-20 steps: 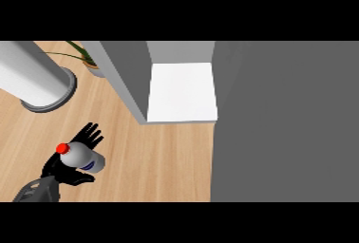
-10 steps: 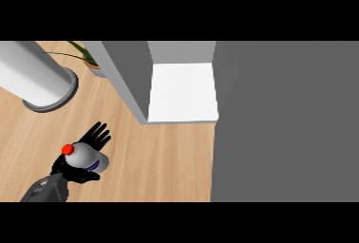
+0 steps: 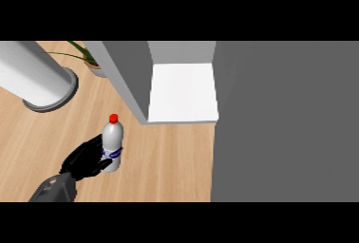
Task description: Pick up the bottled water, place it into the cabinet and close the cabinet
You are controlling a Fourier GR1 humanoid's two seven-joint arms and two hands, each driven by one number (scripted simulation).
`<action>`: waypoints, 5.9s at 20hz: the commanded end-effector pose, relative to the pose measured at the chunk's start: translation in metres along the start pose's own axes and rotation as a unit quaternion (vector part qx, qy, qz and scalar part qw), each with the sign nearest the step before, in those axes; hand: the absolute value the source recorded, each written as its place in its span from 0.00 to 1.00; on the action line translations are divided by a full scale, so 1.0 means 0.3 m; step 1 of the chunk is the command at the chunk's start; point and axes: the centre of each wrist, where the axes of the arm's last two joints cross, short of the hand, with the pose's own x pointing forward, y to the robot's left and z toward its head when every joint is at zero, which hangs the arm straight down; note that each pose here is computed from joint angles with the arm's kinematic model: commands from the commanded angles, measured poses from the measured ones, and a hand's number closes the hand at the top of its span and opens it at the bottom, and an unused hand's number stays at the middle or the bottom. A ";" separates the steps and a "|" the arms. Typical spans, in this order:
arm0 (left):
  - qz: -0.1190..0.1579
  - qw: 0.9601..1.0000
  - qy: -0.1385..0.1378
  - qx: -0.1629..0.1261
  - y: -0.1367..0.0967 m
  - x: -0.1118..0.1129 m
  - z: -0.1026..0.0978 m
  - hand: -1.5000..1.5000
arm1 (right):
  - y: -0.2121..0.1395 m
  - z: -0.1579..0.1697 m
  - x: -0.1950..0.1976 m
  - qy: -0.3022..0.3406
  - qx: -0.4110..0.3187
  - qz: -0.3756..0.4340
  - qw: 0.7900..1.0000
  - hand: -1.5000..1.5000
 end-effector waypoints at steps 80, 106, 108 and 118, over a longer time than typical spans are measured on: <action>-0.247 0.903 -0.248 0.250 -0.888 0.516 -0.698 1.00 | 0.007 -0.074 -0.083 0.008 0.015 -0.026 1.000 0.00; -0.432 0.793 -0.212 0.374 -0.590 0.515 -0.737 0.00 | 0.014 -0.077 -0.078 0.004 0.031 -0.026 0.999 0.00; -0.432 0.787 -0.208 0.387 -0.595 0.439 -0.736 0.00 | -0.009 -0.053 -0.102 0.011 0.040 -0.023 0.999 0.00; -0.427 0.787 -0.192 0.401 -0.539 0.481 -0.711 0.00 | 0.043 -0.038 -0.089 0.018 0.041 -0.028 0.999 0.00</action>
